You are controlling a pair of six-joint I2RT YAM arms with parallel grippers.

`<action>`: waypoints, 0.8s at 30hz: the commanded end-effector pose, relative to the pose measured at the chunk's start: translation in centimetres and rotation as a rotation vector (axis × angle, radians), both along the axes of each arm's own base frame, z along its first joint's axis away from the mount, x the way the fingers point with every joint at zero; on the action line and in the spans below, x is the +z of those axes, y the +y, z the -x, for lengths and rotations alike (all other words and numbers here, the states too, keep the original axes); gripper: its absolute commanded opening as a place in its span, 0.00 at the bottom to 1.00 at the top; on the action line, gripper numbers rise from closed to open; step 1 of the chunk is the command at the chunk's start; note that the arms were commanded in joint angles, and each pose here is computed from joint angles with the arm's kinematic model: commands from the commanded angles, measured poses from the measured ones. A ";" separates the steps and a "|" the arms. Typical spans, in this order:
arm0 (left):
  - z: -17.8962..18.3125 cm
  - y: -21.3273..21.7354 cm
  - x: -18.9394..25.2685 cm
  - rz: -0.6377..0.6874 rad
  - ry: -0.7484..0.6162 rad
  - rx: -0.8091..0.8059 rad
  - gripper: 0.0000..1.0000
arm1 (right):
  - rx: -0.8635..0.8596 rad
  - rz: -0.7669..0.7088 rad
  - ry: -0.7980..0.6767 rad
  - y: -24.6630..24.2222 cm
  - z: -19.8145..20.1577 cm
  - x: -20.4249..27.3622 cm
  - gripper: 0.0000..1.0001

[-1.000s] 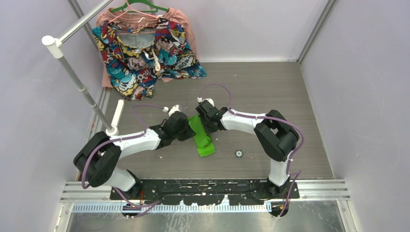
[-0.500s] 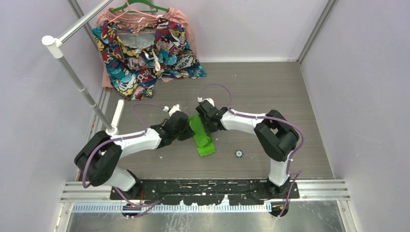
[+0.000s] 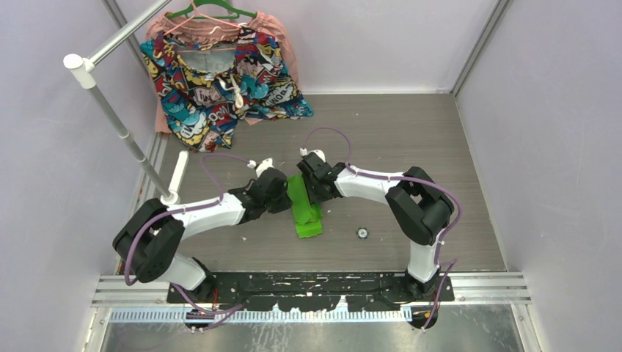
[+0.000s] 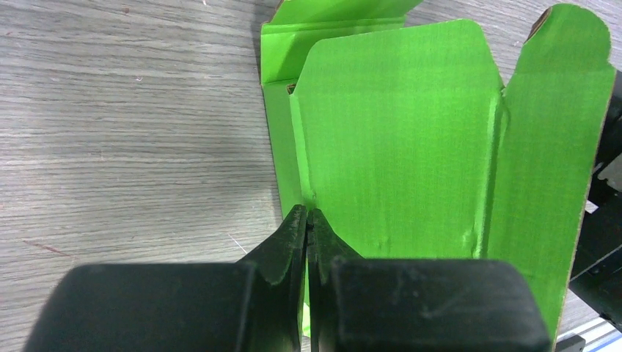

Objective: Fold the paper box
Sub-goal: Fold the paper box at the center of the board.

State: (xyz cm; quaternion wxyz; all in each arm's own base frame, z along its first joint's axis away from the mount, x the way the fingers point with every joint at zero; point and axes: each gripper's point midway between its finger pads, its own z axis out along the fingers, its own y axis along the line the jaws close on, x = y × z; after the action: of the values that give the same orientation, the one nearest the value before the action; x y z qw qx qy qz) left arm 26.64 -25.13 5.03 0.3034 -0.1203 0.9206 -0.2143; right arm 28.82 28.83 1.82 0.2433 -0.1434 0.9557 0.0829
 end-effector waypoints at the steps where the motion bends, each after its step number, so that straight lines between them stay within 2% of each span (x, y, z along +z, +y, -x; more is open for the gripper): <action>1: -1.2 -0.8 2.1 0.019 -0.066 -0.001 0.03 | 0.031 -0.005 0.073 0.1 2.1 -0.1 0.33; 6: -1.4 -0.7 1.8 0.017 -0.067 0.004 0.03 | 0.033 -0.042 0.068 0.7 2.0 0.8 0.23; 11: -1.5 -0.6 1.4 0.017 -0.071 0.007 0.03 | 0.021 -0.042 0.078 0.8 2.1 0.9 0.16; 24: -1.5 -0.7 0.4 0.038 -0.069 0.004 0.03 | -0.042 0.029 0.092 0.1 2.0 0.6 0.07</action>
State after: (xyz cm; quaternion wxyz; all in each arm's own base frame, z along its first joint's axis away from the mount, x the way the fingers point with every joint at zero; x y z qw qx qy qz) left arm 27.20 -25.37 5.17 0.3148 -0.1199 0.9152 -0.2211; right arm 27.00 28.72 1.91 0.2024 -0.1307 0.9670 0.0825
